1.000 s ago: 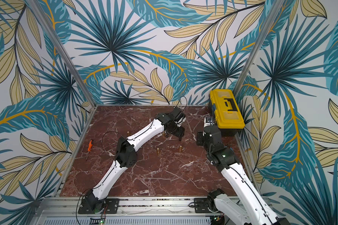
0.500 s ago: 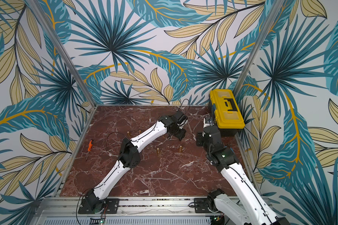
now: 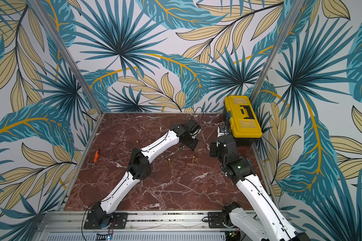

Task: Open the lipstick cap
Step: Pick up the lipstick at the center of the board.

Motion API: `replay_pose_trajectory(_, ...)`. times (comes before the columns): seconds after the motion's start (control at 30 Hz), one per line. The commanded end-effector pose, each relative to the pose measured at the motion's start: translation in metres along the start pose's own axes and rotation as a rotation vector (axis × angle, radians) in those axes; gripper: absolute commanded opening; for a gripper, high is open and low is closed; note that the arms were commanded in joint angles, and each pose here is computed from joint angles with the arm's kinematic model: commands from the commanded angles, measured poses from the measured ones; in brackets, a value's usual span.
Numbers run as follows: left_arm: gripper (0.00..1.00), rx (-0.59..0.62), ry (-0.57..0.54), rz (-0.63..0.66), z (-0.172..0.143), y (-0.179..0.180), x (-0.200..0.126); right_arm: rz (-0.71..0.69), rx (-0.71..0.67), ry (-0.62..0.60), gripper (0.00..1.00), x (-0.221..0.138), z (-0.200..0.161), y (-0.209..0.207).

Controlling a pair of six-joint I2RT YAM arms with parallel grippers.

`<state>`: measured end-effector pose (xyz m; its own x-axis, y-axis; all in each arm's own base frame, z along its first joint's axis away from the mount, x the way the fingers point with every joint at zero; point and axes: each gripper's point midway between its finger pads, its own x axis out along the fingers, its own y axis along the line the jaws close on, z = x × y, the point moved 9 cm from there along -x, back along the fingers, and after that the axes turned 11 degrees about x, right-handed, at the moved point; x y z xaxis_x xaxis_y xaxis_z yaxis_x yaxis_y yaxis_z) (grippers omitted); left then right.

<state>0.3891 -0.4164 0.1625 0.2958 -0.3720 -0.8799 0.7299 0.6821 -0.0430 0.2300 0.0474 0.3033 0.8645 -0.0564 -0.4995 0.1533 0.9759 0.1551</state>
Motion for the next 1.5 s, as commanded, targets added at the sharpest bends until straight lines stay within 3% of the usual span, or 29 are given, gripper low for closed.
replay_pose_trajectory(0.0,0.43,0.027,-0.022,0.01,0.004,-0.004,0.002,0.0,0.005,0.016,0.53,0.005,-0.007,-0.001)
replay_pose_trajectory(0.63,0.23,0.03,-0.037,0.009,0.007,-0.006,-0.008,0.04,0.006,0.023,0.54,0.003,-0.006,0.002)
replay_pose_trajectory(0.9,0.23,0.015,-0.107,-0.058,0.018,-0.007,-0.066,0.134,0.0,0.015,0.54,-0.004,0.001,0.01)
replay_pose_trajectory(1.07,0.22,-0.046,-0.164,-0.105,0.02,0.007,-0.117,0.185,-0.006,0.03,0.54,-0.005,0.004,0.016)
replay_pose_trajectory(1.33,0.22,-0.113,-0.224,-0.212,0.017,0.02,-0.171,0.257,-0.034,0.058,0.54,-0.001,0.014,0.028)
replay_pose_trajectory(1.47,0.22,-0.145,-0.261,-0.314,0.011,0.025,-0.207,0.42,-0.058,0.077,0.54,-0.004,0.016,0.043)
